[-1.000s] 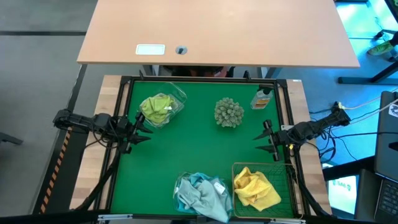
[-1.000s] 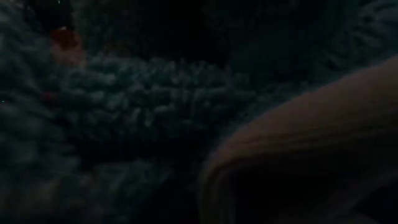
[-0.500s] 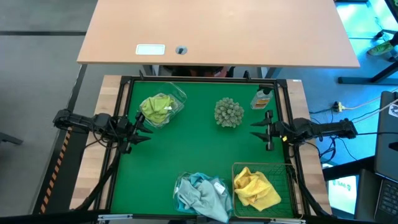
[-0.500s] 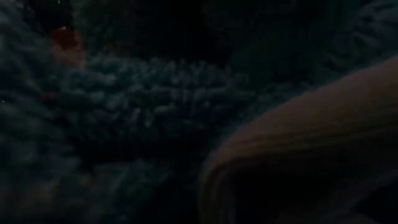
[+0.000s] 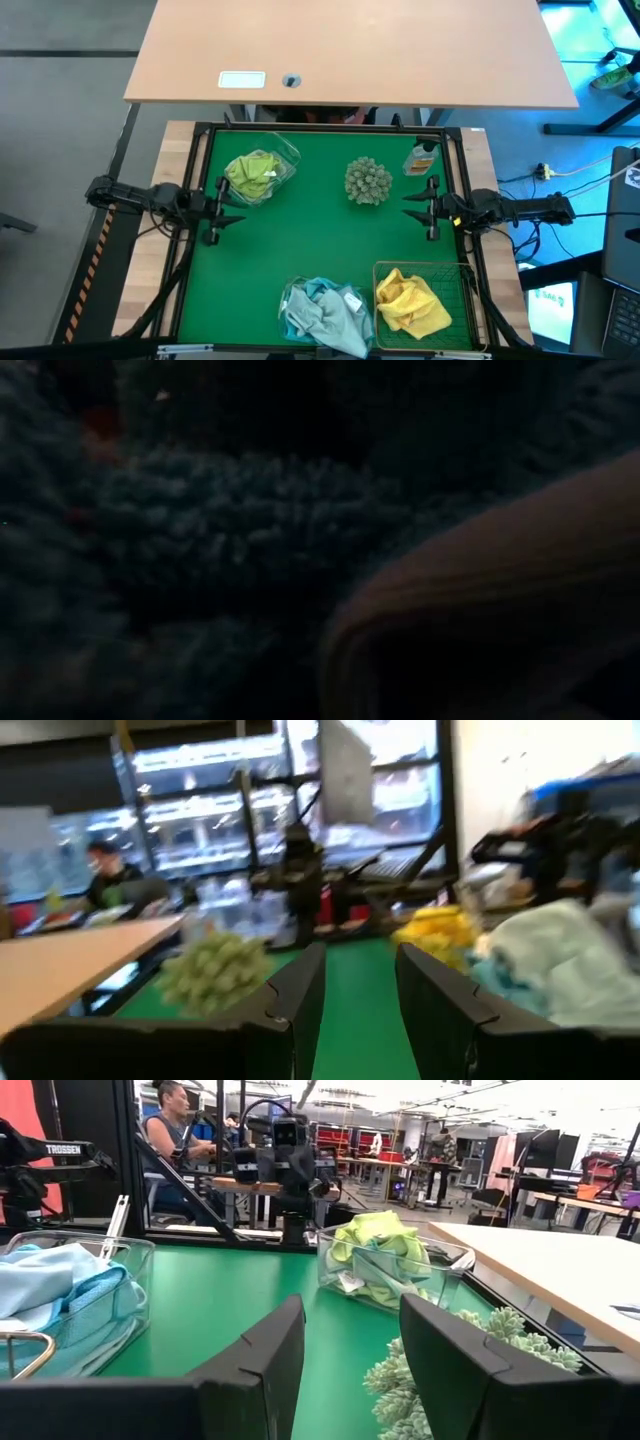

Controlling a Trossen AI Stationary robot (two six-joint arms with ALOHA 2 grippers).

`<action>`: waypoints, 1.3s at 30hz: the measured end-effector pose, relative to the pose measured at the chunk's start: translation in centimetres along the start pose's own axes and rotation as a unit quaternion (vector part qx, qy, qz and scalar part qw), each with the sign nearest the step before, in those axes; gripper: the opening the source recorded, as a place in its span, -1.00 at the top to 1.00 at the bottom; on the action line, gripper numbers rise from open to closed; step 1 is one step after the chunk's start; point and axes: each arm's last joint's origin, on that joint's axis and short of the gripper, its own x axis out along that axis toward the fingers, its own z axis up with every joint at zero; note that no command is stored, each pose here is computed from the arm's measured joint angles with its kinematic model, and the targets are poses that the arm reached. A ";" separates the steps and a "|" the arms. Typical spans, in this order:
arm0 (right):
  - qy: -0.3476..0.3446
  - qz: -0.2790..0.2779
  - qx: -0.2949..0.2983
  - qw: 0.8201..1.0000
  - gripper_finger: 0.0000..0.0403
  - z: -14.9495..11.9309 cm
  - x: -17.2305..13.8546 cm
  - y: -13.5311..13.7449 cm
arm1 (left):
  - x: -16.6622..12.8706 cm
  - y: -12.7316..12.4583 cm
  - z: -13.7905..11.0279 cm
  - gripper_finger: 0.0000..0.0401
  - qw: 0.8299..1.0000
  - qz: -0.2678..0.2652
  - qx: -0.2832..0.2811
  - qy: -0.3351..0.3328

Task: Sort microfiber towel by color & place in baskets
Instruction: Return to Home Position

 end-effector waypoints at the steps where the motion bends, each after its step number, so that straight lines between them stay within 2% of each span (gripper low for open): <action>1: 0.000 0.000 0.000 1.000 0.17 0.0 0.0 0.0 | 0.0 0.0 -0.2 0.41 1.000 0.011 0.003 0.010; 6: 0.000 0.000 0.000 1.000 0.17 0.0 0.0 0.0 | 0.0 0.2 -0.8 0.41 0.997 0.054 -0.013 0.045; 12: 0.000 0.000 0.000 1.000 0.17 0.0 0.0 0.0 | -0.1 0.2 -1.0 0.41 0.997 0.054 -0.008 0.058; 21: 0.000 0.000 0.000 1.000 0.17 0.0 0.0 0.0 | -0.1 0.2 -1.0 0.41 0.996 0.058 -0.039 0.056; 28: 0.000 0.000 0.000 1.000 0.17 0.0 0.0 0.0 | -0.1 0.2 -1.0 0.41 0.996 0.055 0.024 0.060; 39: 0.001 0.000 0.000 1.000 0.17 0.0 0.0 0.0 | -0.1 0.2 -1.0 0.41 0.996 0.055 0.025 0.060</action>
